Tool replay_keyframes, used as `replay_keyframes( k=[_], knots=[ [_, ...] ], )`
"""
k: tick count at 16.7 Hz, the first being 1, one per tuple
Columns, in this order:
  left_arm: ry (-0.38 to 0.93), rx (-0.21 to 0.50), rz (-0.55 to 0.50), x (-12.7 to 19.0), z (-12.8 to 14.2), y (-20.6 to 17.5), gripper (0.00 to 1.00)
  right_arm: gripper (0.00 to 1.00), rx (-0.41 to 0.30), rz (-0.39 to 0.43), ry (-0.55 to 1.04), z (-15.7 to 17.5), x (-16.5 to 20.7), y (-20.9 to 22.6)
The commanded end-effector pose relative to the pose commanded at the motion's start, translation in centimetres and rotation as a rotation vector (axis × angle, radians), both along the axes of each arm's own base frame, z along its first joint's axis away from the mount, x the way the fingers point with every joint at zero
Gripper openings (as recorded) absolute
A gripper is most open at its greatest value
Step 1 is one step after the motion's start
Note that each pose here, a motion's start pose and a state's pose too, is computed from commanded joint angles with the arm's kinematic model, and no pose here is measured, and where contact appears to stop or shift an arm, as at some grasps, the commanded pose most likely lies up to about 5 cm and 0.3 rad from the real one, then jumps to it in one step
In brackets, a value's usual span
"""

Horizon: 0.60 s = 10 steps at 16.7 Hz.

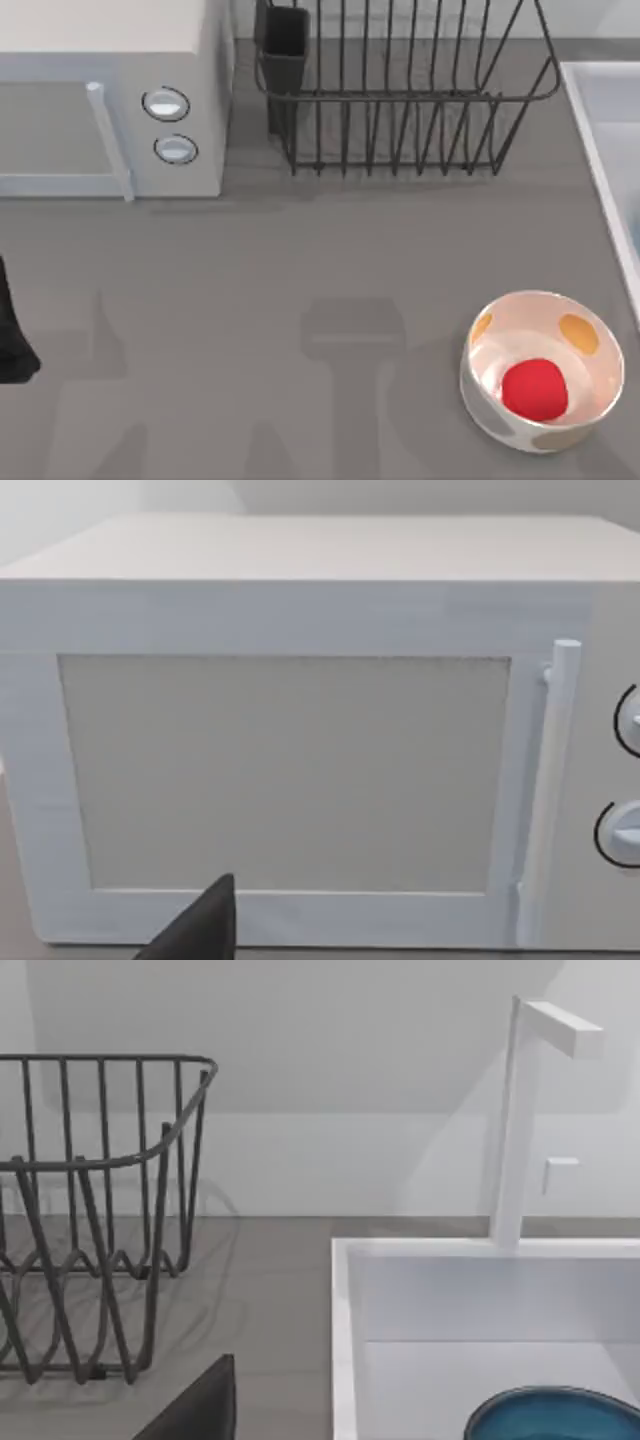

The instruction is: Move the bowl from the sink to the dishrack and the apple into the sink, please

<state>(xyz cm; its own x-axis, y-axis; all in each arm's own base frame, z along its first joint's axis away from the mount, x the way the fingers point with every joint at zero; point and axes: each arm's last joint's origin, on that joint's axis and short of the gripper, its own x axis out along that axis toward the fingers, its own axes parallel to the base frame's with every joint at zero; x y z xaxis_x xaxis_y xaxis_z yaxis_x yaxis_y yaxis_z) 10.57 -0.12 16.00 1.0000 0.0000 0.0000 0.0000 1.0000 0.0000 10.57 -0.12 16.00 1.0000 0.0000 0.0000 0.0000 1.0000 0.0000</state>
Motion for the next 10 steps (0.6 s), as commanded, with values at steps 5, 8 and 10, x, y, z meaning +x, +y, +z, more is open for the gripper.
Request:
replay_keyframes(
  k=[5,8,10],
  knots=[
    [0.000,0.000,0.000,0.0,0.0,0.0,1.00,1.00,-0.013,-0.015,0.022,1.2,0.0,-0.1],
    [0.000,0.000,0.000,0.0,0.0,0.0,1.00,1.00,-0.046,-0.043,0.090,4.5,0.5,-0.4],
    [0.000,0.000,0.000,0.0,0.0,0.0,1.00,1.00,-0.074,-0.062,0.163,7.4,1.7,-0.6]
  ],
)
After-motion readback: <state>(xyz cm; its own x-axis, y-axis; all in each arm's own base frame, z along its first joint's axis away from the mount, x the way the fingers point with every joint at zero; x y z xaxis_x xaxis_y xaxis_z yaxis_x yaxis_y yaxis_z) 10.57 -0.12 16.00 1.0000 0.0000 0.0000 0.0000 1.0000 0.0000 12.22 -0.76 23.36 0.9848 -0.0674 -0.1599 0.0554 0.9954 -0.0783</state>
